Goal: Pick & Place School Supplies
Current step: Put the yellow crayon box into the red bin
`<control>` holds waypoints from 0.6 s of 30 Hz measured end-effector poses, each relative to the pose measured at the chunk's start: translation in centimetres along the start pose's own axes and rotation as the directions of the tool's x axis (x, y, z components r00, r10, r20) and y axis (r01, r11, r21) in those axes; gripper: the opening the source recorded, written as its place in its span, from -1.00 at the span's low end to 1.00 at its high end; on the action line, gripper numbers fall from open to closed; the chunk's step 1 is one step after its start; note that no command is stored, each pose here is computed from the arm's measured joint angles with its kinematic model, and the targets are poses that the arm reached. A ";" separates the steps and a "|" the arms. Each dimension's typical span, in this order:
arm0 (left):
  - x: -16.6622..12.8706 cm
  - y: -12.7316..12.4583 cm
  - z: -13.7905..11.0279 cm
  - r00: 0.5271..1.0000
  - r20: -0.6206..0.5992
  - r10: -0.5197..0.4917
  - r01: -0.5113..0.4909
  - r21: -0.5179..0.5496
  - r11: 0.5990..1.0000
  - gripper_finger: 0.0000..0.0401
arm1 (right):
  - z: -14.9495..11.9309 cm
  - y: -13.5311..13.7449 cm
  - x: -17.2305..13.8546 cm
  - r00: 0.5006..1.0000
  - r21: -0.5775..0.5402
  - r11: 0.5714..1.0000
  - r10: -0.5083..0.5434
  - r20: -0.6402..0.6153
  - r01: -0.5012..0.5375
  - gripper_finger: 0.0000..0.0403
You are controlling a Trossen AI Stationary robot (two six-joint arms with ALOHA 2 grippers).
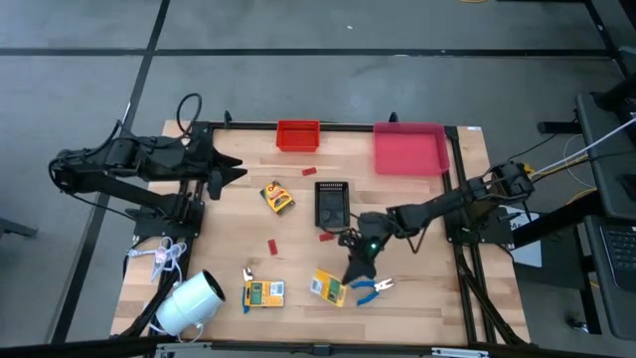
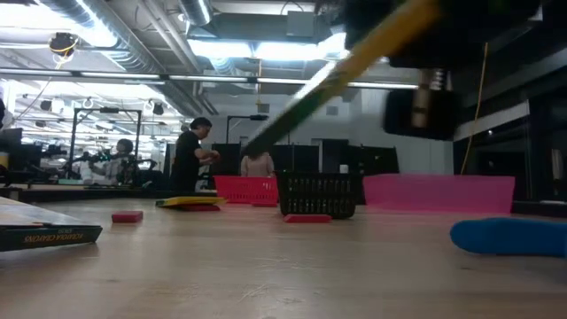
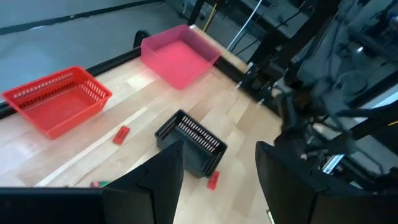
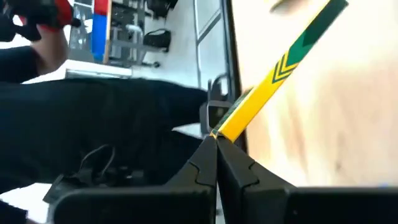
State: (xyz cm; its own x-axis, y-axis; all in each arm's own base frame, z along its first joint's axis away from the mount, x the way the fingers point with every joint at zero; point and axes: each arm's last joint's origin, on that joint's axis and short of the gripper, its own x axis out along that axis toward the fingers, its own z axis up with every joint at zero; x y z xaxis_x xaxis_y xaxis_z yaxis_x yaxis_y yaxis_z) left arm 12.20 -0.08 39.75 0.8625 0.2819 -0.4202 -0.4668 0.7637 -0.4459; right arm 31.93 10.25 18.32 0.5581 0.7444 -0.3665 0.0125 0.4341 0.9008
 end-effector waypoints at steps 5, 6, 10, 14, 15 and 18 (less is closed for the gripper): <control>1.0 0.1 -0.7 0.994 -0.079 0.075 -0.073 0.031 0.997 -0.08 | 3.4 -0.3 -1.9 0.992 -0.063 0.993 -0.090 0.087 0.095 -1.00; 1.3 0.1 -0.9 0.991 -0.097 0.092 -0.089 0.035 0.995 -0.08 | 4.1 -0.5 -2.4 0.988 -0.068 0.991 -0.104 0.117 0.113 -1.00; 2.0 -0.3 -1.4 0.985 -0.134 0.112 -0.105 0.061 0.993 -0.10 | 6.4 -1.5 -4.7 0.967 -0.067 0.986 -0.134 0.215 0.152 -1.00; 2.2 -1.0 -1.9 0.985 -0.123 0.124 -0.114 0.082 0.990 -0.12 | 7.5 -1.7 -6.4 0.938 -0.071 0.979 -0.162 0.308 0.192 -1.00; 2.1 -1.2 -2.0 0.985 -0.113 0.129 -0.120 0.083 0.989 -0.12 | 7.7 -1.6 -6.8 0.925 -0.073 0.976 -0.168 0.340 0.203 -1.00; 1.8 -1.4 -2.5 0.982 -0.071 0.174 -0.168 0.082 0.982 -0.13 | 8.8 -1.3 -8.3 0.875 -0.076 0.972 -0.165 0.455 0.222 -1.00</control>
State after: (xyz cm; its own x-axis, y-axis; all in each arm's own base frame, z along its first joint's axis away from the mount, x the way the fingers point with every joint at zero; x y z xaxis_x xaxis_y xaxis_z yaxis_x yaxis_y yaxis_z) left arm 13.89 -2.06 37.66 0.7519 0.3688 -0.5465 -0.5879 0.7502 -0.3027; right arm 34.56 -0.89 22.25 0.8639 0.3489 -0.3632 0.0736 0.6260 0.7764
